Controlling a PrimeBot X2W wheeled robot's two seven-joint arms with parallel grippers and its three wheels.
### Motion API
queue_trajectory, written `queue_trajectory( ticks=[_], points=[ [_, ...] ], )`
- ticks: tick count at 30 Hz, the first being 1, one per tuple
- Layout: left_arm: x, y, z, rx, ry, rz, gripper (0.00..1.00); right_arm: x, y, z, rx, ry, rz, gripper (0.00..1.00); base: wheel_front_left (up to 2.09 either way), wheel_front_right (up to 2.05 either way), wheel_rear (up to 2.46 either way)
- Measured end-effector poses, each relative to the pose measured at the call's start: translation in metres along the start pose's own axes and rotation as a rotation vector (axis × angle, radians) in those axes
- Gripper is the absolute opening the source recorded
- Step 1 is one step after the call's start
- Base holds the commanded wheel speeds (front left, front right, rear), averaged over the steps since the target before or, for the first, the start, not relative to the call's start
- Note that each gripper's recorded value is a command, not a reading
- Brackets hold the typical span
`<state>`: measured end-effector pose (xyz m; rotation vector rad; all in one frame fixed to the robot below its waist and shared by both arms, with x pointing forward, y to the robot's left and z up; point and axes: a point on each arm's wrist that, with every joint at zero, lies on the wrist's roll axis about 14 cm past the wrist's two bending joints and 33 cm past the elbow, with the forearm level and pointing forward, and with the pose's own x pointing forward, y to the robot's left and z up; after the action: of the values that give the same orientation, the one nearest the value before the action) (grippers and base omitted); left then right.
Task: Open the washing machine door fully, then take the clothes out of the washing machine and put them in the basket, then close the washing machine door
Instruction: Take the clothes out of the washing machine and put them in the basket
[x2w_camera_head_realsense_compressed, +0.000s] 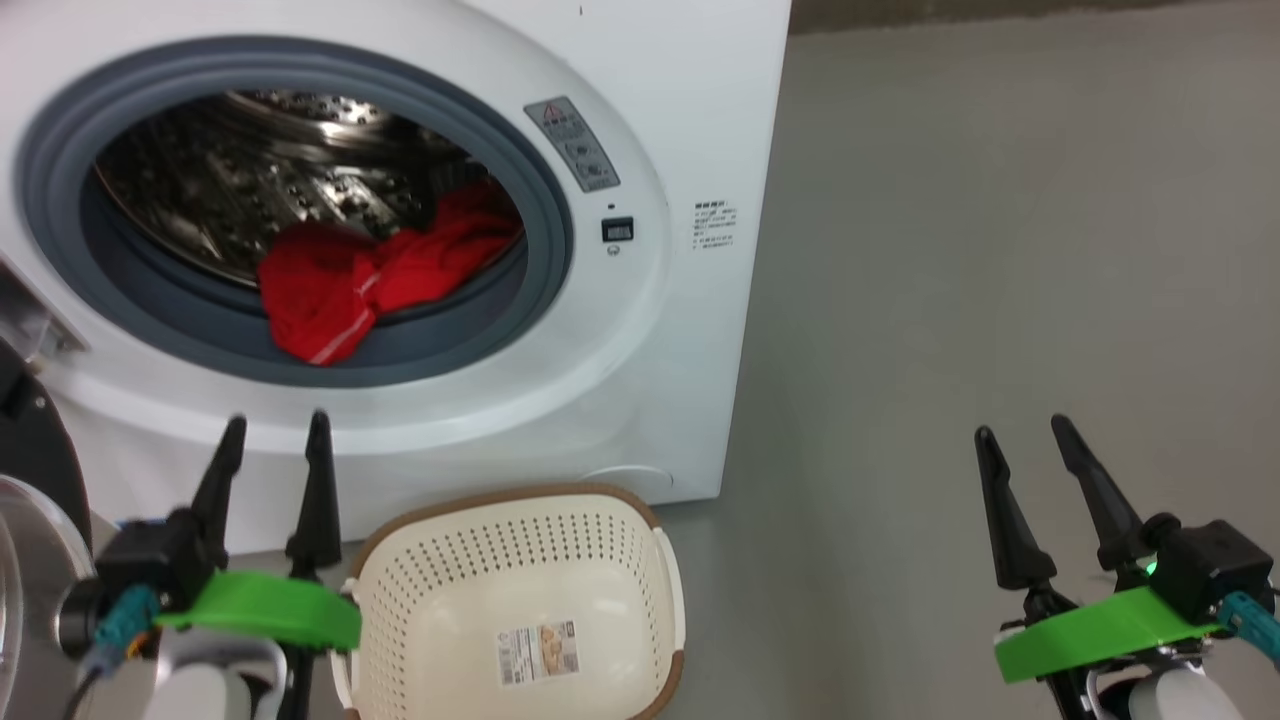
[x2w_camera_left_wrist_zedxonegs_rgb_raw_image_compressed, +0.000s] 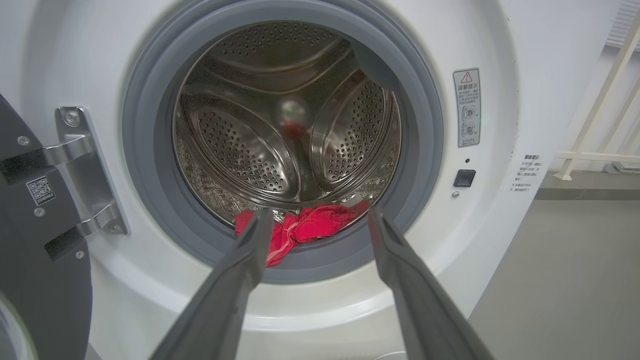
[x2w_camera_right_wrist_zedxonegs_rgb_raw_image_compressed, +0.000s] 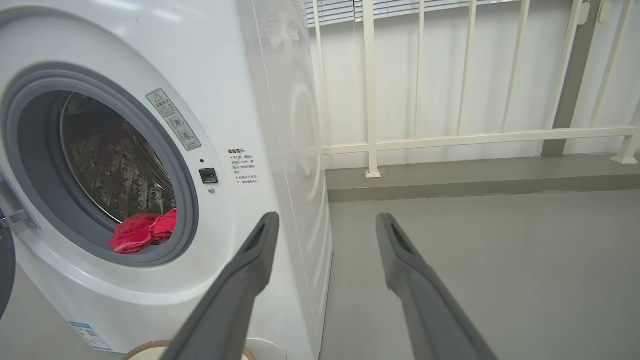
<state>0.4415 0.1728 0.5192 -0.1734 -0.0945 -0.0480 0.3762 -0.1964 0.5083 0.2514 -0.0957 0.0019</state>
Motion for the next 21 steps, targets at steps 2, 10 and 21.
queue_trajectory(
  ticks=[2,10,21],
  points=[
    [0.012,-0.002,0.002,-0.003,-0.008,-0.004,1.0,0.008,0.001,-0.001,-0.002,0.0,0.005,1.0,0.0,0.0,0.0],
    [0.051,-0.009,-0.003,-0.01,-0.007,-0.019,1.0,0.026,-0.002,-0.013,-0.016,0.028,0.009,1.0,0.0,0.0,0.0],
    [0.116,0.0,-0.021,0.05,0.004,-0.008,1.0,0.06,-0.001,-0.036,-0.025,0.064,0.029,1.0,0.0,0.0,0.0]
  ],
)
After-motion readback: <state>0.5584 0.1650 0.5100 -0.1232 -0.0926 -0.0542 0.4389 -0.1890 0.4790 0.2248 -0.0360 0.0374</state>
